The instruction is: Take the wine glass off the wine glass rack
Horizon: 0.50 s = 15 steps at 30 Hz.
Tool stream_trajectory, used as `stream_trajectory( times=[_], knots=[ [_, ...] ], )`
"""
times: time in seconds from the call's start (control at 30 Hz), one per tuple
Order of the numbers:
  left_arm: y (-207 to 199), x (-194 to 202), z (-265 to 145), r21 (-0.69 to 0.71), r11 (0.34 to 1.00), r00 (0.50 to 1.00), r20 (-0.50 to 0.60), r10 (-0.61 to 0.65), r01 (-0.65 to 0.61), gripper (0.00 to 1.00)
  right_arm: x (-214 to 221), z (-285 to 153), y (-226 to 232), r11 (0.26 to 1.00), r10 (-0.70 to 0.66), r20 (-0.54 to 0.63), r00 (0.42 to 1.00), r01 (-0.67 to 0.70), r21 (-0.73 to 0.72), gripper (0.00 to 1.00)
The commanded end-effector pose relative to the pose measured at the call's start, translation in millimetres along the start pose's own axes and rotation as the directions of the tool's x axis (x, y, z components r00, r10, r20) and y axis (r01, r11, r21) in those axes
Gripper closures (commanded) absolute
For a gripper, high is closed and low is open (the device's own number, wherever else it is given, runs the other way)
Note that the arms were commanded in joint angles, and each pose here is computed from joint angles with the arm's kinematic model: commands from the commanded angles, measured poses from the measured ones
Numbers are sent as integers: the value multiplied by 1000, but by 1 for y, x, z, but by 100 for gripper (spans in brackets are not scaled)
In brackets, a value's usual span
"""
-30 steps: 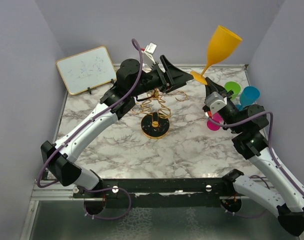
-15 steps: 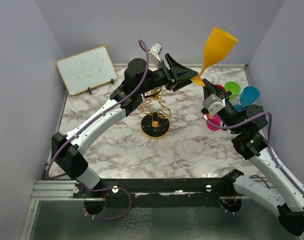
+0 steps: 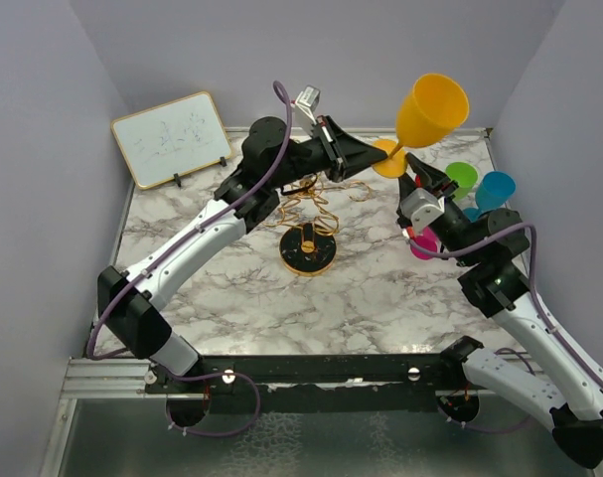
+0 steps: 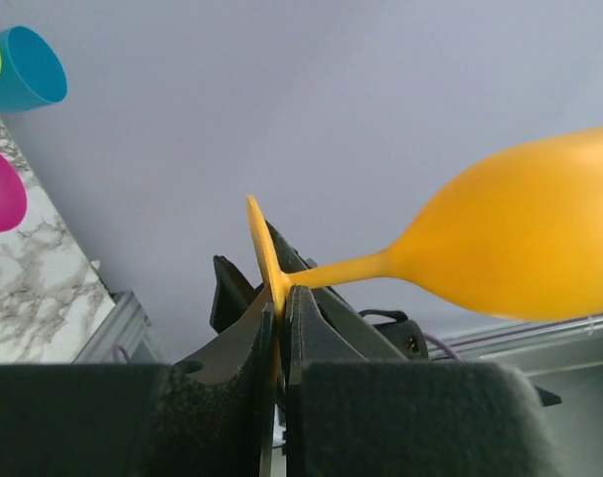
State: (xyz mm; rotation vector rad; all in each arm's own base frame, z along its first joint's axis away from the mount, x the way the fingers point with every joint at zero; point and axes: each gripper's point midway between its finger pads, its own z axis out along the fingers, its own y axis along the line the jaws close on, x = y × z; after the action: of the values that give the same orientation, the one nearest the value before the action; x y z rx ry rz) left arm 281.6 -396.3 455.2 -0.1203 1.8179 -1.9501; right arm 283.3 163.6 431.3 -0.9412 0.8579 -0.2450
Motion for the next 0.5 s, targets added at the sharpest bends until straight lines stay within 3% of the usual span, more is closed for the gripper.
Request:
stream_trajectory(
  times=[0.0, 0.17, 0.3, 0.4, 0.47],
  knots=[
    [-33, -23, -32, 36, 986, 980, 125, 156, -161, 100, -15, -1, -4, 993, 121, 30, 992, -121, -7, 66],
    [-49, -63, -80, -81, 958, 905, 313, 287, -276, 100, -22, -4, 1, 964, 263, 12, 965, -262, -53, 60],
    [-69, -84, -125, -237, 885, 774, 429, 465, -401, 100, -28, -10, 12, 905, 412, -25, 911, -412, -108, 60],
    [-73, -87, -156, -350, 817, 684, 448, 576, -458, 100, -35, -8, 10, 815, 563, -85, 822, -569, -107, 62],
    [-69, -87, -172, -416, 775, 643, 436, 629, -476, 100, -38, 0, 7, 727, 666, -161, 729, -682, -81, 68]
  ],
)
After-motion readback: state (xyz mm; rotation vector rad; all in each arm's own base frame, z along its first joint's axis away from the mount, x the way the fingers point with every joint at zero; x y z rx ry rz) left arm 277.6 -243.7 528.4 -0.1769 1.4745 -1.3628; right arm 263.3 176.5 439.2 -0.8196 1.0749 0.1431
